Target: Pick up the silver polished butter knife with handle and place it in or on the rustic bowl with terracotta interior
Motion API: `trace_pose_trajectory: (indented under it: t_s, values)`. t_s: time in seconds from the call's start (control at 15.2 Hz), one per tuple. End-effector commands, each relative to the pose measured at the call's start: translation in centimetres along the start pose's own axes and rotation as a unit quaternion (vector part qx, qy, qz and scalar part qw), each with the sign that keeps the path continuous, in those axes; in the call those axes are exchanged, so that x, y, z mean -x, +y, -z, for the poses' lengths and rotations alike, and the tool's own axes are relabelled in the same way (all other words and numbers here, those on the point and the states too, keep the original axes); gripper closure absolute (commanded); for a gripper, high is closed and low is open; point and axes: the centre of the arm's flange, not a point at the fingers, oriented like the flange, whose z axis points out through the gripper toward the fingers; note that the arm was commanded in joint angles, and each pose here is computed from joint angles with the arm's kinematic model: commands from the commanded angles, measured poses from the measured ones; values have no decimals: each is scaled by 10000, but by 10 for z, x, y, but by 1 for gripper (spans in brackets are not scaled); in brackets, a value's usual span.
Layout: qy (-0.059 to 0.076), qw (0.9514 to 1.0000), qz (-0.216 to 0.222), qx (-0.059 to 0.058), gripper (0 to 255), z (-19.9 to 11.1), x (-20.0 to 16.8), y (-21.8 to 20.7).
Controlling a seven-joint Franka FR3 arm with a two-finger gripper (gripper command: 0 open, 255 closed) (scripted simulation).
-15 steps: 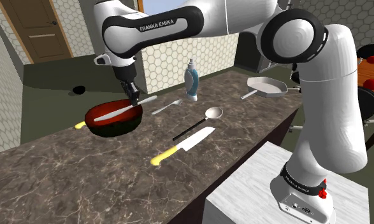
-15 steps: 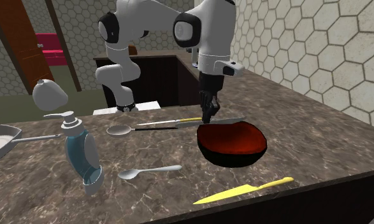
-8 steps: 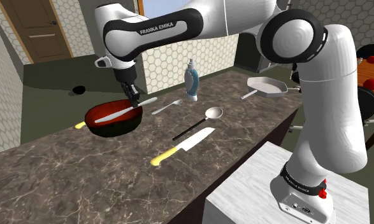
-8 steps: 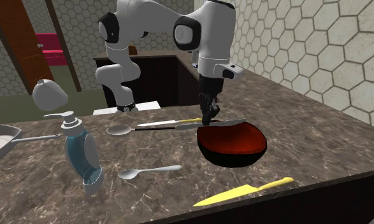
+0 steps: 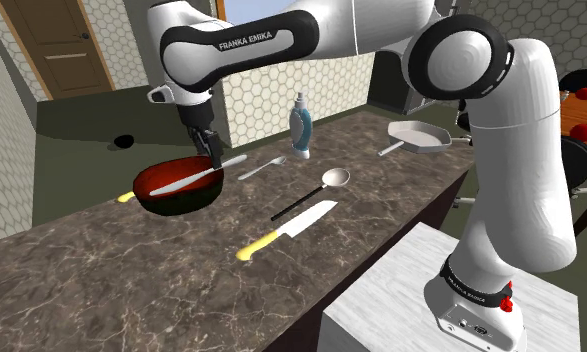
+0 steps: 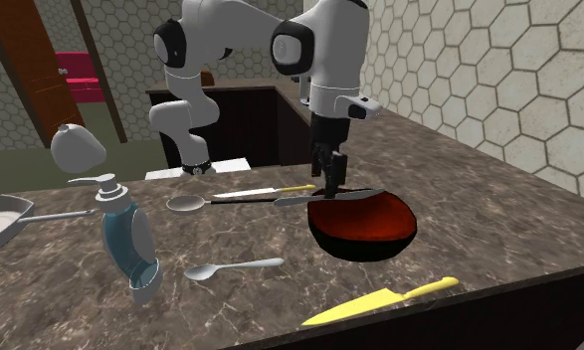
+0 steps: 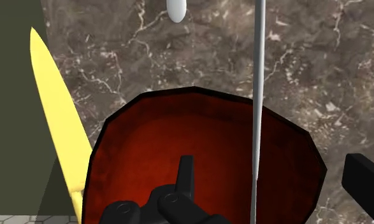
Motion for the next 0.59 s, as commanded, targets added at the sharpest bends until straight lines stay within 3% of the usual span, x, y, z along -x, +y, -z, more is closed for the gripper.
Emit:
trace_pose_trajectory:
  t_s: [0.0, 0.13, 0.53]
  values:
    - [-1, 10000, 0, -1, 0, 19, 0, -1]
    - [-1, 10000, 0, -1, 0, 43, 0, -1]
    - [-1, 10000, 0, -1, 0, 43, 0, -1]
